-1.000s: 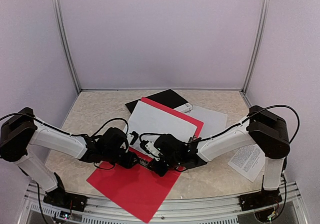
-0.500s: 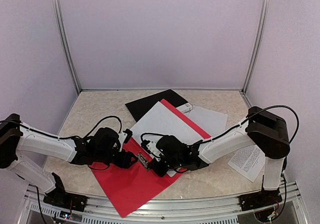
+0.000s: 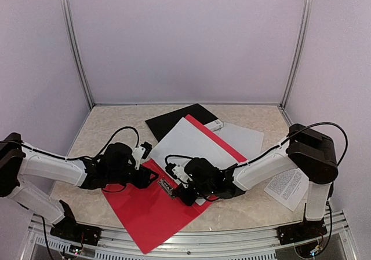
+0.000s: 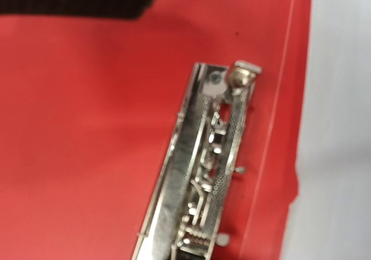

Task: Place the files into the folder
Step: Open the spring clip on the folder.

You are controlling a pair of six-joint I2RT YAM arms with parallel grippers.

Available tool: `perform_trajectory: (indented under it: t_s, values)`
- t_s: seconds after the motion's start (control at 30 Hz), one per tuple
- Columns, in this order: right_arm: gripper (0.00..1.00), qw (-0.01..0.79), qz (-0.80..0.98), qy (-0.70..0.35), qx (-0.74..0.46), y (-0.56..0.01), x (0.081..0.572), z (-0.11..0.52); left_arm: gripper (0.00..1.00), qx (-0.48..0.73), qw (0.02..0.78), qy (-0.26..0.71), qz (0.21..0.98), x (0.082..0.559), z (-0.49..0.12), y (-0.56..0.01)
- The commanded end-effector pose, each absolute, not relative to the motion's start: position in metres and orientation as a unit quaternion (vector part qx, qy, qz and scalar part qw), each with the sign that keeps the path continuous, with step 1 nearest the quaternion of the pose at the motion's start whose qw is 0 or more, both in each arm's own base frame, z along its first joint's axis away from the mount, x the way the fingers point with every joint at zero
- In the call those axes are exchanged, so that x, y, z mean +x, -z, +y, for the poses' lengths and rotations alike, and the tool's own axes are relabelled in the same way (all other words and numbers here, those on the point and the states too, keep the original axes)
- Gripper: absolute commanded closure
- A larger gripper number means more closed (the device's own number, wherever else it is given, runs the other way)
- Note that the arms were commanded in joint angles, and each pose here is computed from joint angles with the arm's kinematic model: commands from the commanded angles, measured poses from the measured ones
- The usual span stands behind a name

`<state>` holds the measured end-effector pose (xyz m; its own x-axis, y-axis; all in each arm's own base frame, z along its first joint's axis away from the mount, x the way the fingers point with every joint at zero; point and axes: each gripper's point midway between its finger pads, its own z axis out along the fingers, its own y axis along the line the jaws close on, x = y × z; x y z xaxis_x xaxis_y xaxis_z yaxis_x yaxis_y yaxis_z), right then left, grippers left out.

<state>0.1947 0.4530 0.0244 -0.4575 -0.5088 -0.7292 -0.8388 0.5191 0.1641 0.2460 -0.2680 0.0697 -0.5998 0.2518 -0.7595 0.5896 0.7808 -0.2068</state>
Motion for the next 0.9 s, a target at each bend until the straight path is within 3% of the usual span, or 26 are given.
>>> perform_trajectory:
  t_s: [0.0,0.23,0.43,0.87]
  values:
    - [1.0,0.245,0.832,-0.211,-0.45,0.016,0.179,0.408,0.54,0.276,0.372,0.244,0.852,0.243,-0.279,-0.066]
    - [1.0,0.241,0.807,-0.223,-0.49,0.01,0.177,0.401,0.56,0.324,0.37,0.278,0.825,0.236,-0.298,-0.069]
    - [1.0,0.24,0.798,-0.238,-0.499,0.008,0.178,0.397,0.66,0.341,0.362,0.277,0.822,0.24,-0.308,-0.058]
    - [1.0,0.237,0.802,-0.238,-0.495,0.012,0.179,0.393,0.76,0.351,0.342,0.286,0.823,0.242,-0.334,-0.046]
